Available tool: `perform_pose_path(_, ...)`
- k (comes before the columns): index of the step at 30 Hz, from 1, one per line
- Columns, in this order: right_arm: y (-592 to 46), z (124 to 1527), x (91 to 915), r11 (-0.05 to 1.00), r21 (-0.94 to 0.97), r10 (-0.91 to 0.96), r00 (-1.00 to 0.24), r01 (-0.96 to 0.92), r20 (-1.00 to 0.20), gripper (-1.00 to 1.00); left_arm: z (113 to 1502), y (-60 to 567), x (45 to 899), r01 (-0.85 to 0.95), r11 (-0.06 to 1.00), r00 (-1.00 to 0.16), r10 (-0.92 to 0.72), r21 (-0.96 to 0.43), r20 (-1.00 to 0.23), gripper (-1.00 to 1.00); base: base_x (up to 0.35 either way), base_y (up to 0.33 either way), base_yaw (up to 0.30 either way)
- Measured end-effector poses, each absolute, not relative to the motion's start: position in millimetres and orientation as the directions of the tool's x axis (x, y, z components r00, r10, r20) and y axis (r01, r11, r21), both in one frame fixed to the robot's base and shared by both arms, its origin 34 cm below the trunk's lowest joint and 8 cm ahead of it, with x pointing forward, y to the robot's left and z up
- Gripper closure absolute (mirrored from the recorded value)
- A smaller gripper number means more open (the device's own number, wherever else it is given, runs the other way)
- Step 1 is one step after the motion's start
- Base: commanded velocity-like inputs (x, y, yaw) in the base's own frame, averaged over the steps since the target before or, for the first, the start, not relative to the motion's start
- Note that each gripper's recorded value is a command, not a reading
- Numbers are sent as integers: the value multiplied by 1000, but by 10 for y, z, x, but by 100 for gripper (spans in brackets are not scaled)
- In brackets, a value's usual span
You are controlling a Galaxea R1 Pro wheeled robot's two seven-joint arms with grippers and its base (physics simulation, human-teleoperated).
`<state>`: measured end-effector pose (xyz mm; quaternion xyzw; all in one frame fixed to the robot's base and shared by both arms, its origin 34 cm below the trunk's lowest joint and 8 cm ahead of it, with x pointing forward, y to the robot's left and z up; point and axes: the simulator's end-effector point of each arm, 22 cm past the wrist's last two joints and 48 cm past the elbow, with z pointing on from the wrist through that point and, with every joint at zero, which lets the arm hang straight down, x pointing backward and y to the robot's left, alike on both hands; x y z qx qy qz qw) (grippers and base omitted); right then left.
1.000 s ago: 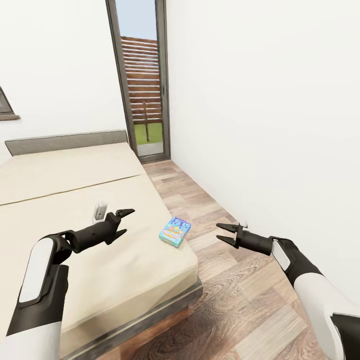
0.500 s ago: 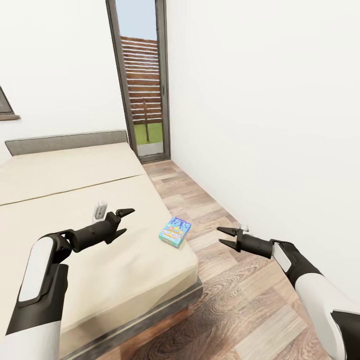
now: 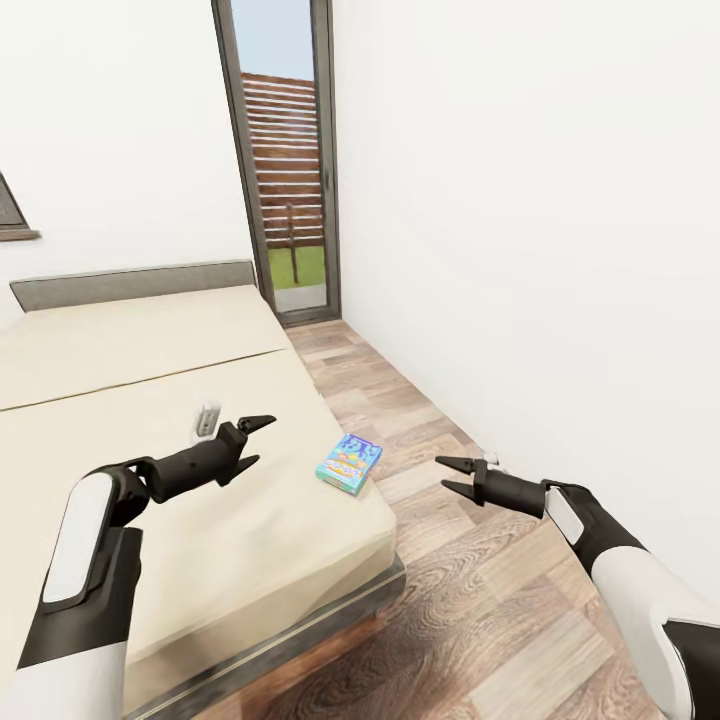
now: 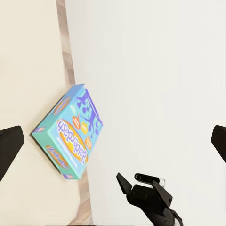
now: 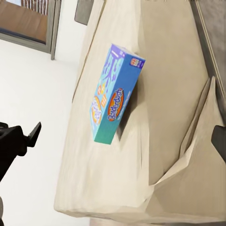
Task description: Put all the toys in the child's room - the three board games (two on the bed and one on the table), the two jigsaw puzzles on the table, and the tennis ball on the table - inside the toy box on the table in the child's room.
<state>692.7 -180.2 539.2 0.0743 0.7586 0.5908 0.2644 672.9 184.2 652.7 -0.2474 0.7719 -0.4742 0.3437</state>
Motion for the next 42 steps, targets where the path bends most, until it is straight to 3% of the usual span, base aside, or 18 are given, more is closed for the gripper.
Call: perform_pose_path(42,-2007,5443,6984,222,953,487,-823,-206,-292,-100,6505,1387,6658,-15,351,-715,-659,-936,-235,-100,0,0,0)
